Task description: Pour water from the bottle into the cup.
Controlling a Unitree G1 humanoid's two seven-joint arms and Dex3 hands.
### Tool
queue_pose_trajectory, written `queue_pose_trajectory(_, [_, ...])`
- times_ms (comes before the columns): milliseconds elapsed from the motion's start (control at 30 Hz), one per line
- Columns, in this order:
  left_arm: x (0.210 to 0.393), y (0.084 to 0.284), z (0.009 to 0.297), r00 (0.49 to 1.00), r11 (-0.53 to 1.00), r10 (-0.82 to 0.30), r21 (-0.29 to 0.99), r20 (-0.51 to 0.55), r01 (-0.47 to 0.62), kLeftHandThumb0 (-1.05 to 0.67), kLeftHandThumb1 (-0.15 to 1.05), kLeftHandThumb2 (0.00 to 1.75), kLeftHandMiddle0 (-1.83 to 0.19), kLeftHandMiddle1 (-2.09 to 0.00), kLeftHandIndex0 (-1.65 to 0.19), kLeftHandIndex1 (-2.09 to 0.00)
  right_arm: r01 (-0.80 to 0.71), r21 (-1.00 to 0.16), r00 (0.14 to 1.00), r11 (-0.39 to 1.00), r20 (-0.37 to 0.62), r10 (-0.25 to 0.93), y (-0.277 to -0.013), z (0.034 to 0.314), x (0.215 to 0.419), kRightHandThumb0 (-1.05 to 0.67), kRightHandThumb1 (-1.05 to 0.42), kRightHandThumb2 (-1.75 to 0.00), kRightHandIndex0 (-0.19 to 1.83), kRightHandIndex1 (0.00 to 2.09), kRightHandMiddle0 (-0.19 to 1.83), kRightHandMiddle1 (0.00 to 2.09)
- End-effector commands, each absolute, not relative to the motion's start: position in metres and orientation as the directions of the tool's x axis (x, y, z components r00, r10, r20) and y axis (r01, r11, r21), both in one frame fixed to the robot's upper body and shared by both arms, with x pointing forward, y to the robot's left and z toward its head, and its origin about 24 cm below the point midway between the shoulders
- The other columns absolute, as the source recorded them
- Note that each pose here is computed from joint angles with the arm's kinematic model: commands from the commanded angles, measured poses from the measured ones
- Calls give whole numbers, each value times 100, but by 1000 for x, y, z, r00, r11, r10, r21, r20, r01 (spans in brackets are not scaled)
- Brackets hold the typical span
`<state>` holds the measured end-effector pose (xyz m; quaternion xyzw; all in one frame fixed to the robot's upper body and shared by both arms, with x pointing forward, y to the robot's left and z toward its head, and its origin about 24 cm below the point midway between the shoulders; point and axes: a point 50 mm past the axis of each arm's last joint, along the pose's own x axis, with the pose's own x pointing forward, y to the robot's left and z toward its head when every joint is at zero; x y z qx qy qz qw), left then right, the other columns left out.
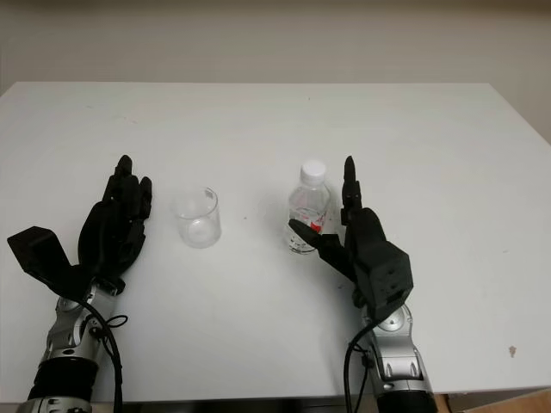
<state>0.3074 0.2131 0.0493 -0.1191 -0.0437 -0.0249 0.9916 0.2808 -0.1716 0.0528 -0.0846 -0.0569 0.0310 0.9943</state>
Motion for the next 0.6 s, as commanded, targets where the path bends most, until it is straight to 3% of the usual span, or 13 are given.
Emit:
queue_pose_trajectory(0, [307, 215, 50, 994, 971, -39, -230, 98, 61, -72, 105, 42, 15, -5, 18, -5, -49, -163, 990, 985, 120, 69, -173, 54, 281, -102, -95, -5, -19, 0, -19, 0])
queue_pose_trajectory(233, [308, 214, 51, 994, 971, -44, -228, 97, 65, -71, 105, 43, 16, -5, 19, -5, -49, -196, 990, 979, 122, 74, -172, 53, 282, -105, -96, -6, -19, 0, -19, 0])
queue_pose_trajectory(567, [309, 214, 52, 994, 974, -39, -217, 99, 60, -71, 105, 44, 16, -5, 18, -5, -123, -130, 982, 984, 125, 140, -163, 52, 282, -99, -93, -5, -19, 0, -19, 0])
